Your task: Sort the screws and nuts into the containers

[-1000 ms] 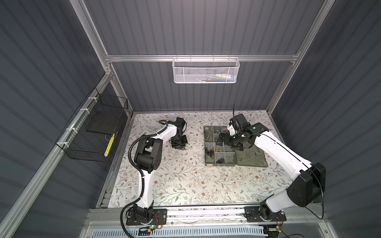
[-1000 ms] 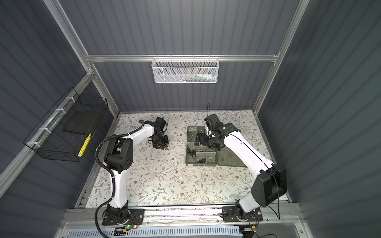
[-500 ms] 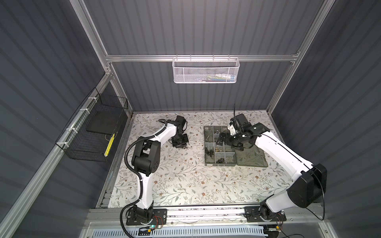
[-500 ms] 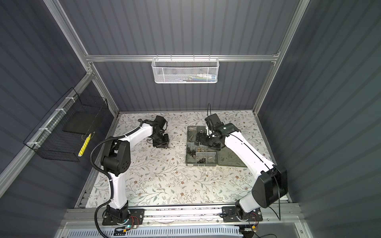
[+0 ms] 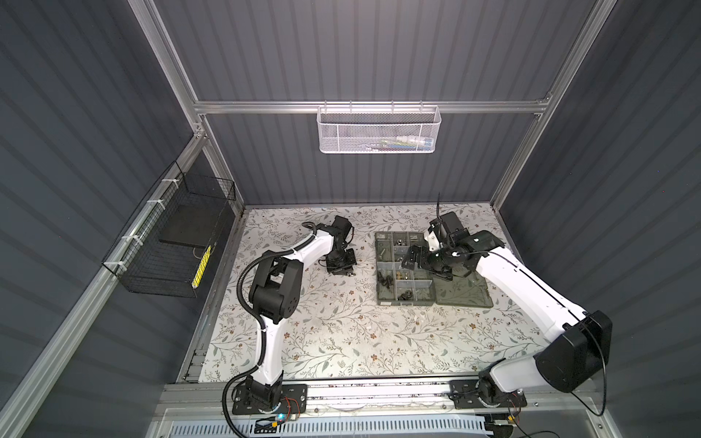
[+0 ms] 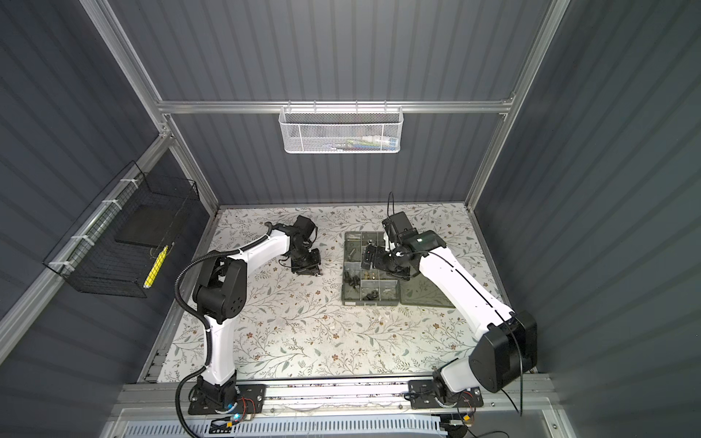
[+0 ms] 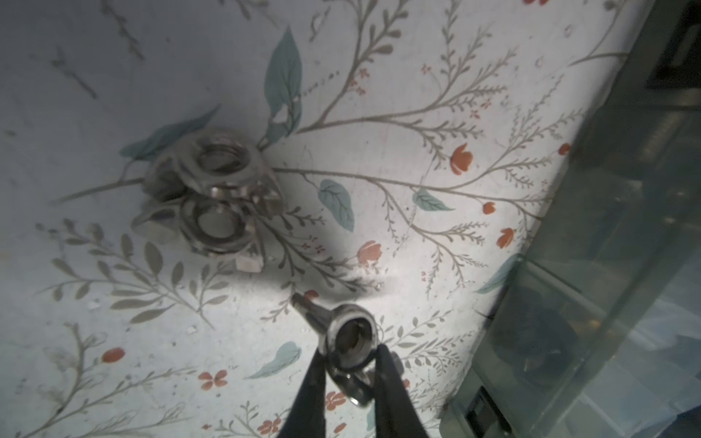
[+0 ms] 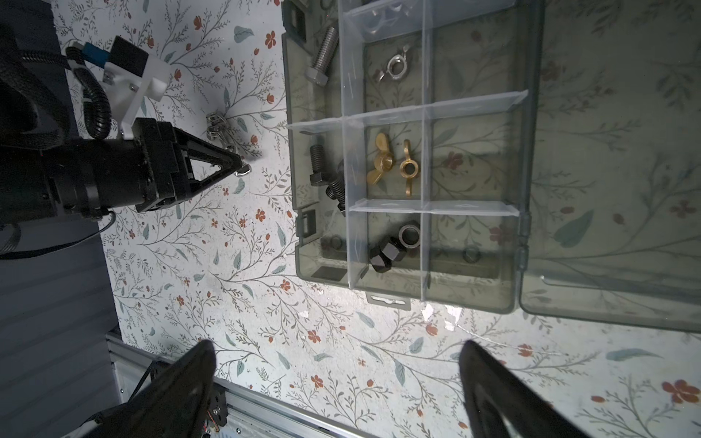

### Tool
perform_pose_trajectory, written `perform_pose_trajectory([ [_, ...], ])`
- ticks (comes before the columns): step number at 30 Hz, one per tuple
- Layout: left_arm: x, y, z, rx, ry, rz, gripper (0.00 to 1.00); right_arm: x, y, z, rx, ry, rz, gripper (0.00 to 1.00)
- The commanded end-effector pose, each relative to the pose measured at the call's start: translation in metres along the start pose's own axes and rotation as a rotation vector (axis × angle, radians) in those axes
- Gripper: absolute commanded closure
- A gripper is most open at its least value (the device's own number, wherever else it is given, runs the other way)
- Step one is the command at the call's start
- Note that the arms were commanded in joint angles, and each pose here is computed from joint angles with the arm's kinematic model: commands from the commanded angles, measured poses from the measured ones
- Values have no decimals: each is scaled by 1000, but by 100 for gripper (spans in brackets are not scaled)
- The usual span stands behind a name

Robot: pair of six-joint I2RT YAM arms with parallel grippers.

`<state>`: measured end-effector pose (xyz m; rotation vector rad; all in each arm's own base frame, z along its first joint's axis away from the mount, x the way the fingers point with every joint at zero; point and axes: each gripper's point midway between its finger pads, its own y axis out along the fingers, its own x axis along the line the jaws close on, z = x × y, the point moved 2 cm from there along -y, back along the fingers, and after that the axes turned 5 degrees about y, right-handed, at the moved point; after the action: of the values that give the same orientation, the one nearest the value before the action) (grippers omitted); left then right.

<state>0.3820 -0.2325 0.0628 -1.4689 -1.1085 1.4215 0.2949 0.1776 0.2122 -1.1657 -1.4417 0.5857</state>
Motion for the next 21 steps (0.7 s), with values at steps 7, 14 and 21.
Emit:
perform_pose_trajectory([
  [7,11,32,20,86,3,-57,70,-9,-8,2,-16,23,3,1],
  [14,11,32,18,79,11,-75,65,-14,-8,4,-14,34,3,1],
  [21,20,19,4,42,16,-146,61,-13,-7,2,-12,30,0,1],
])
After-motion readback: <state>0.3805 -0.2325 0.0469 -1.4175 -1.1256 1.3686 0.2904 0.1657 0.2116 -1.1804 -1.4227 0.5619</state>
